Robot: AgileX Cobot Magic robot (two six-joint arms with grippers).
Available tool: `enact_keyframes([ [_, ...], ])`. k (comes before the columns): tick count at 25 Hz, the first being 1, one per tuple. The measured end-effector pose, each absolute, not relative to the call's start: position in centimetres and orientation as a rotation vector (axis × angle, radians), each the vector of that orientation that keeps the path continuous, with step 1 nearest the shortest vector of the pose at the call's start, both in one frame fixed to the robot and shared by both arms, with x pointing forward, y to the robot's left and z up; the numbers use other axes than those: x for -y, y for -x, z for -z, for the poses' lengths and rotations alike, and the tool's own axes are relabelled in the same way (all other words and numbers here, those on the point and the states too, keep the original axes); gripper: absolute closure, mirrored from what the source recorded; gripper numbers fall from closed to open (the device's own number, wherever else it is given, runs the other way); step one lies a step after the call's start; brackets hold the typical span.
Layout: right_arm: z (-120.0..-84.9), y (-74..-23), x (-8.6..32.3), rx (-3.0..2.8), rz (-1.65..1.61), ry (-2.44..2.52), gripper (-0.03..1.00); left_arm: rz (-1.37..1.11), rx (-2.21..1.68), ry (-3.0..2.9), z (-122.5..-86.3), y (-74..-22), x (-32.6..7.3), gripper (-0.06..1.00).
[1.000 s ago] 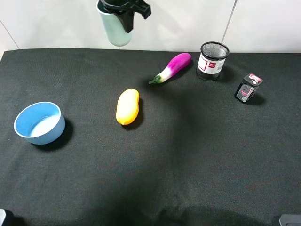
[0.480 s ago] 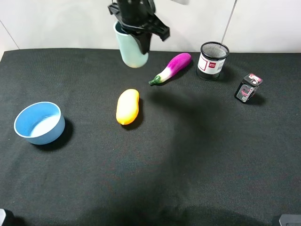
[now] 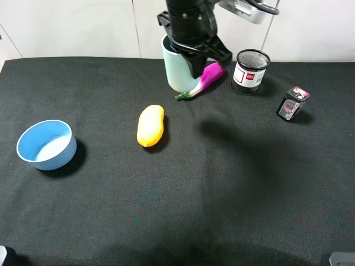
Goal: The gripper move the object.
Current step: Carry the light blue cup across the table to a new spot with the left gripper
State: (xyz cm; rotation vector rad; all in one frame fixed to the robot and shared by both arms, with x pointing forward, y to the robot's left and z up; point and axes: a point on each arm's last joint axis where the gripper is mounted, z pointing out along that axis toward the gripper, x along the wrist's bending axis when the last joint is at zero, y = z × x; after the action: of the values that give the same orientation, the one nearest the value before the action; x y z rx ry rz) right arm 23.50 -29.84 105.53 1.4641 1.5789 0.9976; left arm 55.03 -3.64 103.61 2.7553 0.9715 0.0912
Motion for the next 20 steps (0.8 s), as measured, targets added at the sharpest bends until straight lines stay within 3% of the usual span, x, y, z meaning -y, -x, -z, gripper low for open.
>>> enact_keyframes([
  [12, -105.5, -23.5, 29.8, -1.579, -0.999, -1.464, 0.27, -0.134, -0.854, -2.81, -103.4, -51.1, 7.0, 0.8],
  [20, -105.5, -23.5, 29.8, -1.579, -0.999, -1.464, 0.27, -0.07, -0.874, -2.892, -100.5, -49.8, 7.3, 0.8],
])
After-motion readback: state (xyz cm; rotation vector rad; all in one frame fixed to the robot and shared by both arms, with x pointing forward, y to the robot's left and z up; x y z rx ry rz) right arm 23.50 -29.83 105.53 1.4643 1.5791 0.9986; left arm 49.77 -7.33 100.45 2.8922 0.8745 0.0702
